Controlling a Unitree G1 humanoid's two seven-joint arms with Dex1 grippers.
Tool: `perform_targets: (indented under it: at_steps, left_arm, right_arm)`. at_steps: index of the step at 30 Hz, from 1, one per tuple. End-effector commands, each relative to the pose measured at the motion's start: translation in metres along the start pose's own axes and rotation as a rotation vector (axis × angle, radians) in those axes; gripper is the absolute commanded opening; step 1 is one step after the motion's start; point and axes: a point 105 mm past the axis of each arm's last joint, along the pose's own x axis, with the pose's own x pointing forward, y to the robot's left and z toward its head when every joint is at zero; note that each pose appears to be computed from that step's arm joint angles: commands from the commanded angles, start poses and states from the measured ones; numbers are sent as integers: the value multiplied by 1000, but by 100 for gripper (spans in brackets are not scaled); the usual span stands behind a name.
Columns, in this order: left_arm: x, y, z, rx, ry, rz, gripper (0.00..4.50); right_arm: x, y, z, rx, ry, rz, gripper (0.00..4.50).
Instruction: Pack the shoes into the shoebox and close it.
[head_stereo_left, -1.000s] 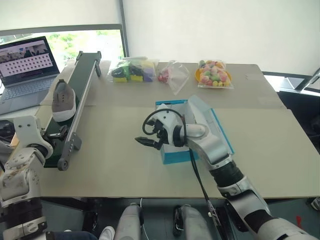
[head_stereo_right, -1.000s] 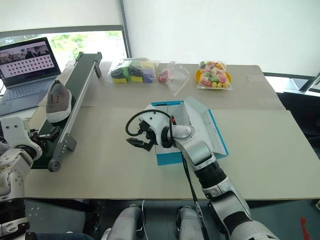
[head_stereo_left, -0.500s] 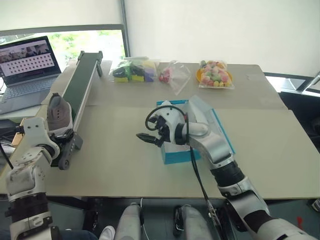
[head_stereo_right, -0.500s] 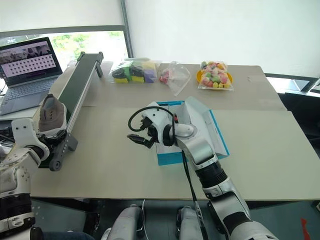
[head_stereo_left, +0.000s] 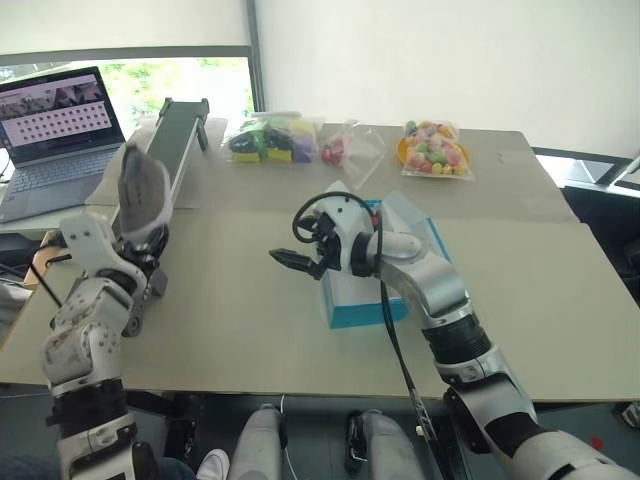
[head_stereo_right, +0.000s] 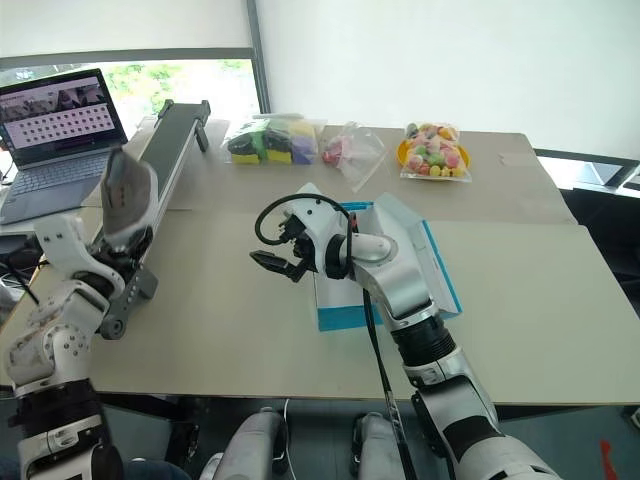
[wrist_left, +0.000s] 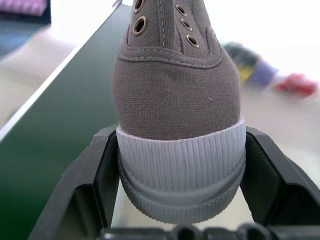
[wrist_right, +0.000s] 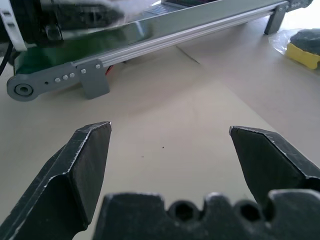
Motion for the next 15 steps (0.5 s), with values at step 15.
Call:
perform_targets:
  at_steps: [15]
  left_arm:
    - [-12,-173,-21,-113,57,-570,301]
  right_arm:
    - [3,-4,69,825,-168,34,450]
